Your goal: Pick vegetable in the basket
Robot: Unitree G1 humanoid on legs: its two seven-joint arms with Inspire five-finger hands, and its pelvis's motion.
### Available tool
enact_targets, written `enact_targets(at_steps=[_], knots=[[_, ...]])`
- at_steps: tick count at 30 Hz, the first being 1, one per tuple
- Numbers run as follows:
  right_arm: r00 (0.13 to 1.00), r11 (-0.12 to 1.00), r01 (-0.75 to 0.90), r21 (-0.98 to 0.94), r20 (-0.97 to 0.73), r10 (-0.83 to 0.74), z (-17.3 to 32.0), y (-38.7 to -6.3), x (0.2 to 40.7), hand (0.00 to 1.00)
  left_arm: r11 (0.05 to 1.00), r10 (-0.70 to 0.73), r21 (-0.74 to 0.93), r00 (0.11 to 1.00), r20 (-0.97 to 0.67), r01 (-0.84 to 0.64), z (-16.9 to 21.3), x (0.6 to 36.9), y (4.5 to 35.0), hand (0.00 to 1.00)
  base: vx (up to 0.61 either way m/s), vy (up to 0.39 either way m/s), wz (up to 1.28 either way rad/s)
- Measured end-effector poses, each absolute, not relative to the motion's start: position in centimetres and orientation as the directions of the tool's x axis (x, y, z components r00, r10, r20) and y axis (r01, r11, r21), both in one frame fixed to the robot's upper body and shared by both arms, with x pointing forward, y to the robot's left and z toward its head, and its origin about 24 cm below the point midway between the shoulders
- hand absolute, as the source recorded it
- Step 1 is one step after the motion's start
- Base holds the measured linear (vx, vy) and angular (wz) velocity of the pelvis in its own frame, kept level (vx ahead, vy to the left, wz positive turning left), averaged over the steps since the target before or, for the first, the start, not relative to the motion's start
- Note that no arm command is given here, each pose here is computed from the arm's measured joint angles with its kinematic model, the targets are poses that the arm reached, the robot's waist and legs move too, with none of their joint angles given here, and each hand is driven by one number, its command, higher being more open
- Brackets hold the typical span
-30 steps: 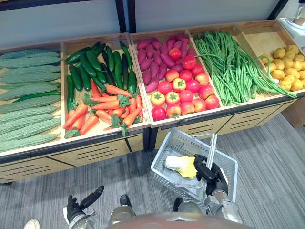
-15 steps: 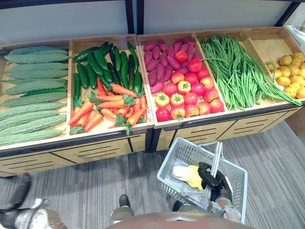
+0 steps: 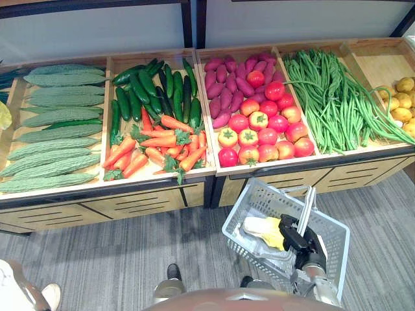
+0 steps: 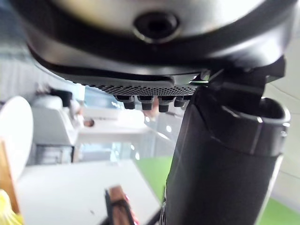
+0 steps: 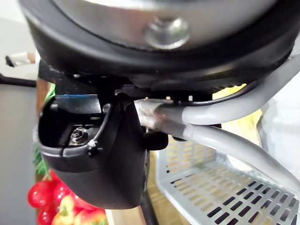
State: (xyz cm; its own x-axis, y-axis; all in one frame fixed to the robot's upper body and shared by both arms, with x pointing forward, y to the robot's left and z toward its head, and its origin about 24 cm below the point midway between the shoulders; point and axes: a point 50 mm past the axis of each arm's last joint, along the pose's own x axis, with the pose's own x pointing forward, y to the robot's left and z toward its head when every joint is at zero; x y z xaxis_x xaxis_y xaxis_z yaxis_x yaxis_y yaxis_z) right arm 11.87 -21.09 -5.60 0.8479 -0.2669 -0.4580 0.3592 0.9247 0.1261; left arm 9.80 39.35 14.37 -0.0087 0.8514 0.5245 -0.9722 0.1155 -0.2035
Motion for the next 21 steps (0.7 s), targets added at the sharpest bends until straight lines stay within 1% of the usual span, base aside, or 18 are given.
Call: enact_targets(at_steps=[1,3,4,6,7,9,12,14,16,20,21], knots=[[0.855,0.929,0.350,0.124,-0.448,-0.262,-5.4,-21.2,12.0,0.00,0.164,0.833,-0.190,0.032,0.553,-0.968,15.1,10.5,39.5,1.00,0.00,0.000,0.00],[0.880,0.948,0.296,0.119,-0.420,-0.222,-4.7,-21.4,12.4,0.00,0.370,0.730,-0.114,0.212,0.649,-0.922,18.3,14.0,39.8,1.00,-0.01,0.007,-0.05],[0.885,0.951,0.284,0.120,-0.414,-0.212,-4.6,-21.3,12.5,0.00,0.411,0.701,-0.086,0.254,0.666,-0.907,19.0,15.0,39.8,1.00,-0.01,0.008,-0.15],[0.901,0.959,0.252,0.130,-0.394,-0.183,-4.2,-21.1,12.8,0.00,0.561,0.574,0.032,0.416,0.705,-0.827,21.2,18.7,38.9,1.00,0.00,0.014,-0.22],[0.903,0.960,0.245,0.133,-0.392,-0.176,-4.1,-21.0,12.8,0.00,0.590,0.537,0.071,0.457,0.710,-0.804,21.6,19.5,38.5,1.00,0.01,0.019,-0.24],[0.909,0.962,0.232,0.141,-0.384,-0.163,-3.9,-20.8,12.7,0.00,0.682,0.382,0.229,0.605,0.699,-0.695,22.3,22.3,36.7,1.00,0.02,0.021,-0.28],[0.913,0.966,0.206,0.157,-0.386,-0.132,-3.9,-20.2,12.6,0.00,0.721,0.209,0.397,0.725,0.657,-0.567,22.2,24.8,34.2,1.00,0.03,0.001,-0.24],[0.915,0.967,0.196,0.163,-0.385,-0.121,-3.8,-19.9,12.5,0.00,0.737,0.145,0.449,0.767,0.625,-0.505,21.8,25.8,33.2,1.00,0.03,-0.013,-0.22],[0.921,0.970,0.171,0.175,-0.378,-0.094,-3.6,-19.5,12.3,0.00,0.724,0.058,0.546,0.826,0.561,-0.422,21.3,27.1,32.0,1.00,0.03,-0.010,-0.21],[0.924,0.970,0.166,0.177,-0.373,-0.091,-3.4,-19.4,12.2,0.00,0.653,-0.053,0.686,0.885,0.462,-0.320,20.7,28.0,31.1,1.00,0.02,0.001,-0.07],[0.924,0.970,0.166,0.177,-0.372,-0.090,-3.4,-19.4,12.2,0.00,0.644,-0.065,0.701,0.891,0.450,-0.307,20.6,28.1,30.9,1.00,0.00,0.000,0.00]])
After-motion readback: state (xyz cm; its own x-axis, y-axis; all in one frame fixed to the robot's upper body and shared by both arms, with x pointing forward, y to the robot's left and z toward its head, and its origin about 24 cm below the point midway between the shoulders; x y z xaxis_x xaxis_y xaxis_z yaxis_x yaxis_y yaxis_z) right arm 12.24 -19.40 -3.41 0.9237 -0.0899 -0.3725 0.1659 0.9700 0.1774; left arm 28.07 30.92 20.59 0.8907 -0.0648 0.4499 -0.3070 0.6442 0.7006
